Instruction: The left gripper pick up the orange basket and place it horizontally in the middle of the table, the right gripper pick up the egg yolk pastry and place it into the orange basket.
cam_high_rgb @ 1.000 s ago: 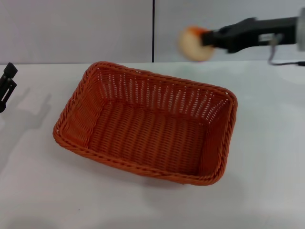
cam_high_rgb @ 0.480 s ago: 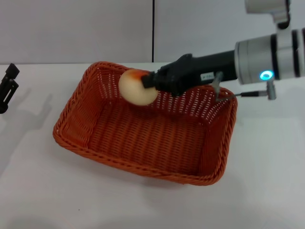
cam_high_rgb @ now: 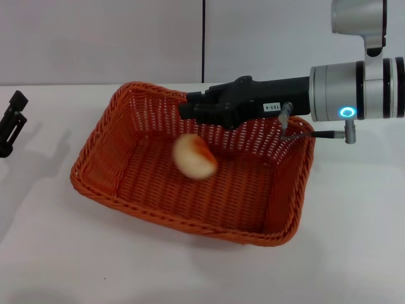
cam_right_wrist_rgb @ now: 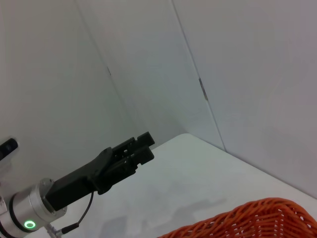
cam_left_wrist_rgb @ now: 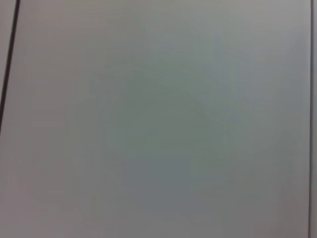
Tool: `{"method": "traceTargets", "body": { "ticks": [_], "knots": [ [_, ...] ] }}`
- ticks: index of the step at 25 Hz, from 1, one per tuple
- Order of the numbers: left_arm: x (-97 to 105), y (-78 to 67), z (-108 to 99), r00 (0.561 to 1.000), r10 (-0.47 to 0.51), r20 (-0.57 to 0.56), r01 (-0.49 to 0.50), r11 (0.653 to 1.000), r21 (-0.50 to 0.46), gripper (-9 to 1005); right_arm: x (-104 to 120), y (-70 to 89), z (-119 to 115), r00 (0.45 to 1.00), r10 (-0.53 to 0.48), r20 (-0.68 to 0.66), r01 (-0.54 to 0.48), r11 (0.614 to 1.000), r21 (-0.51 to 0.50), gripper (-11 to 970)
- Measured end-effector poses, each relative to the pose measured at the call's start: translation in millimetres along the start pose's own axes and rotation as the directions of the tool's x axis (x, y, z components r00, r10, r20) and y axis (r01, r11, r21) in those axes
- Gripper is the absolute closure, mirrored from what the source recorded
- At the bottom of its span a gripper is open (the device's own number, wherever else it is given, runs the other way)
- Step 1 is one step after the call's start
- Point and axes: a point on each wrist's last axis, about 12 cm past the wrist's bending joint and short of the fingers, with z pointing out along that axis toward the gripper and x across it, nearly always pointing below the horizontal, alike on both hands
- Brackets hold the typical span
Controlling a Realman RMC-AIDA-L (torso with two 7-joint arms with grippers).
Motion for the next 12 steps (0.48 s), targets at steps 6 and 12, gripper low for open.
{"method": "traceTargets", "body": {
  "ticks": [6,12],
  "knots": [
    [0,-3.5,-4,1.0,-0.018,0.022,0.018,1.0,-0.004,384,-1,2.6,-4,0.999,-0.031,0.035,0.031,0.999,-0.011,537],
    [2,-1.5,-18,0.997,-0.05,0.053,0.055,0.994,-0.098,385,-1,5.7,-39,0.978,-0.145,0.152,0.136,0.988,0.072,431]
  ]
}}
